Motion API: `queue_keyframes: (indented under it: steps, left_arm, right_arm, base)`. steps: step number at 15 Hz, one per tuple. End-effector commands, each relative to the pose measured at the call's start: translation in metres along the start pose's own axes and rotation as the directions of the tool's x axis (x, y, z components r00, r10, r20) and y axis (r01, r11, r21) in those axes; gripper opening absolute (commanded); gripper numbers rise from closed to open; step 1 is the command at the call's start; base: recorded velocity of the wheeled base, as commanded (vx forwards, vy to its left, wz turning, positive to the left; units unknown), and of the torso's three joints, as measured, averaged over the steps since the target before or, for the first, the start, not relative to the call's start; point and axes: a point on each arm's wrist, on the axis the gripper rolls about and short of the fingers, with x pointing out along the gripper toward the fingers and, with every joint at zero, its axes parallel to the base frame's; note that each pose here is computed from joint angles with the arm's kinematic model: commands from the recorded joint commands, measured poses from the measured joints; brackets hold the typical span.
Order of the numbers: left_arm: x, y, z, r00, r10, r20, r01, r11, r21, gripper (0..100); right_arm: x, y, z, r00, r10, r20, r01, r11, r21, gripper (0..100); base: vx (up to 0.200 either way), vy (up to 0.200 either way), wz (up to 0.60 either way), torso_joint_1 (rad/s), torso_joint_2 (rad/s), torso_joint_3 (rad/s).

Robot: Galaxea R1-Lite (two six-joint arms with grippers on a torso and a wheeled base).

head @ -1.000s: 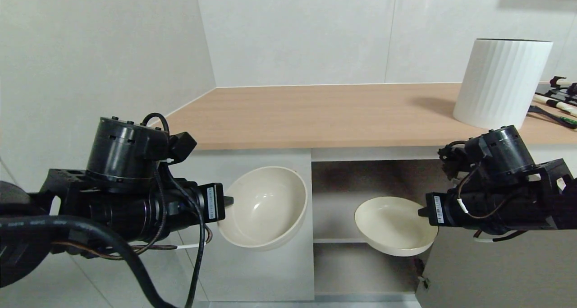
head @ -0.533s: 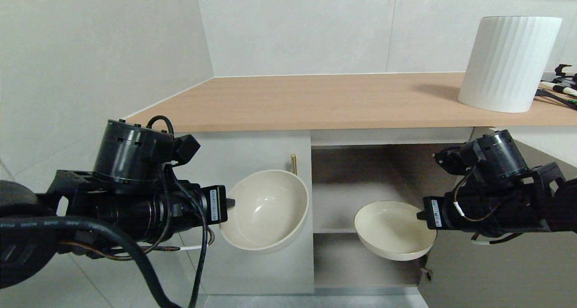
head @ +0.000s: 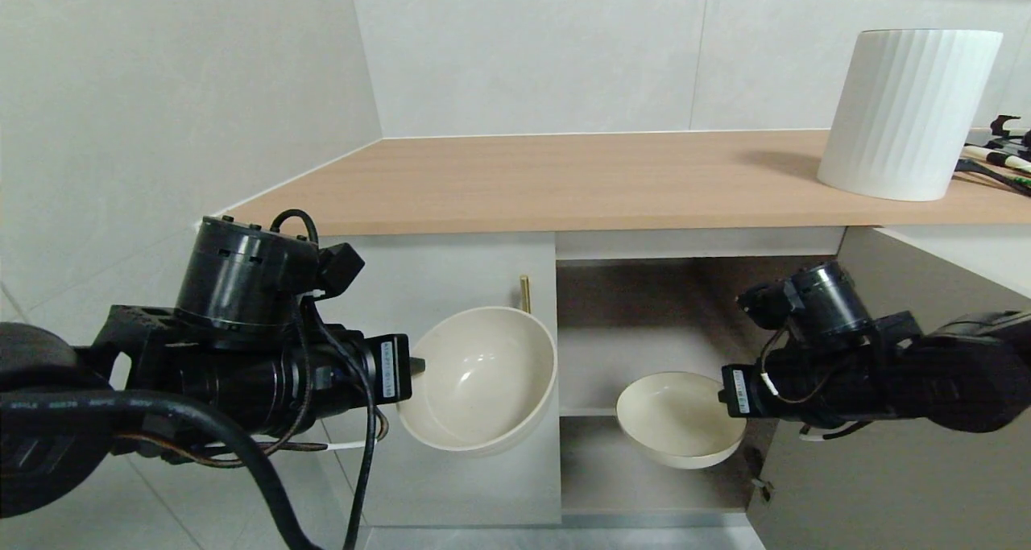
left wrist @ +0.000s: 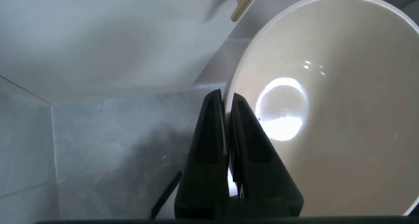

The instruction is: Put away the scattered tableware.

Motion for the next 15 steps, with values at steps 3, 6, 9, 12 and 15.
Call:
queue_keyframes:
  steps: [3, 6, 9, 12, 15]
  left_arm:
    - [0.001, 0.000, -0.001, 1.000, 0.002, -0.004, -0.002, 1.000, 0.000, 0]
    - [0.002, -0.001, -0.001, 1.000, 0.000, -0.008, 0.000, 1.000, 0.001, 0]
    - [0.007, -0.001, -0.003, 1.000, 0.004, -0.023, -0.004, 1.000, 0.004, 0]
    - [0.011, -0.001, -0.004, 0.999, 0.011, -0.032, -0.011, 1.000, 0.003, 0]
    - [0.012, -0.001, -0.005, 0.999, 0.012, -0.038, -0.012, 1.000, 0.004, 0]
  right_arm:
    - [0.104, -0.012, -0.024, 0.992, -0.127, -0.002, 0.127, 0.992, 0.021, 0]
    - [0.144, -0.016, -0.018, 0.987, -0.154, 0.056, 0.150, 0.987, 0.063, 0]
    - [0.174, -0.027, -0.006, 0.963, -0.247, 0.107, 0.233, 0.964, 0.132, 0]
    - [0.194, -0.031, 0.004, 0.947, -0.286, 0.148, 0.261, 0.950, 0.170, 0]
    - [0.215, -0.042, 0.013, 0.914, -0.360, 0.188, 0.321, 0.924, 0.208, 0]
  base:
    - [0.000, 0.000, 0.00, 0.000, 0.00, 0.000]
    - [0.000, 0.000, 0.00, 0.000, 0.00, 0.000]
    - [0.000, 0.000, 0.00, 0.000, 0.00, 0.000]
    - [0.000, 0.000, 0.00, 0.000, 0.00, 0.000]
    - [0.000, 0.000, 0.00, 0.000, 0.00, 0.000]
